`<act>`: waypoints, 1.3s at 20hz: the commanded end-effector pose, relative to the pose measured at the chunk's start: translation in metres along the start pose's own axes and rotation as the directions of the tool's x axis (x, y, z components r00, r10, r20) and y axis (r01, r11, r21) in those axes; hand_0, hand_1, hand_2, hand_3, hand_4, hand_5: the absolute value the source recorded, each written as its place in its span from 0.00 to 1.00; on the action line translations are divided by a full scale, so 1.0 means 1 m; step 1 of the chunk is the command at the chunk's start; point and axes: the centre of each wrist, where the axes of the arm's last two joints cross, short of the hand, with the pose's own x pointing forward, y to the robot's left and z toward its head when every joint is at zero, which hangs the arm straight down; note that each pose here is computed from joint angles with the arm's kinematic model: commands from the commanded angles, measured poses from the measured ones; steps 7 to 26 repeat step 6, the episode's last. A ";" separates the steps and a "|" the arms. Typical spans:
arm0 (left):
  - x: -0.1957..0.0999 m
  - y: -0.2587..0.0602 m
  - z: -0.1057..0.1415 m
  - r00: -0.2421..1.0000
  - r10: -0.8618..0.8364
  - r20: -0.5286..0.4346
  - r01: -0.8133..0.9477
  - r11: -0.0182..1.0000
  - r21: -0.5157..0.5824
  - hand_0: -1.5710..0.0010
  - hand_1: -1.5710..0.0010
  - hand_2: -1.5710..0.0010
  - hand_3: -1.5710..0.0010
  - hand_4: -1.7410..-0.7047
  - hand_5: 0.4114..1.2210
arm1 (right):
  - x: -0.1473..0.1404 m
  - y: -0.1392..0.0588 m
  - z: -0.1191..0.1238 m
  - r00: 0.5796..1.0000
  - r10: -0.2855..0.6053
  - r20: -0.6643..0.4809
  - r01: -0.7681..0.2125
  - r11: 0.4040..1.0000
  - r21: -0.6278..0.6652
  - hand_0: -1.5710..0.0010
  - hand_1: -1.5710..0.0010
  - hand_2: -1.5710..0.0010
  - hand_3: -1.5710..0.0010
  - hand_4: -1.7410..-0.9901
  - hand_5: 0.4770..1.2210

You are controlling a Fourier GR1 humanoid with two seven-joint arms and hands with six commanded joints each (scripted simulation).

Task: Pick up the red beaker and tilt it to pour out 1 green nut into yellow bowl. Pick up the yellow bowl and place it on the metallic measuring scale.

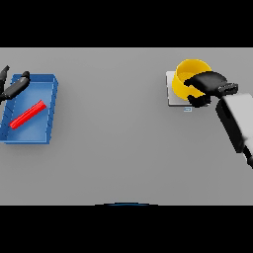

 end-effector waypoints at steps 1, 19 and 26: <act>0.001 0.001 -0.001 1.000 0.004 0.001 -0.004 1.000 0.004 1.00 1.00 1.00 1.00 0.98 0.36 | -0.001 0.001 0.000 1.000 0.004 -0.009 -0.004 1.000 0.005 0.92 0.88 0.80 0.74 0.38 0.47; -0.001 0.002 -0.002 1.000 0.003 0.014 -0.003 1.000 0.004 1.00 1.00 1.00 1.00 0.99 0.35 | 0.001 0.004 0.003 0.999 -0.024 -0.036 0.026 0.999 0.038 0.97 0.96 0.93 0.83 0.44 0.38; -0.001 0.002 -0.002 1.000 0.003 0.014 -0.003 1.000 0.004 1.00 1.00 1.00 1.00 0.99 0.35 | 0.001 0.004 0.003 0.999 -0.024 -0.036 0.026 0.999 0.038 0.97 0.96 0.93 0.83 0.44 0.38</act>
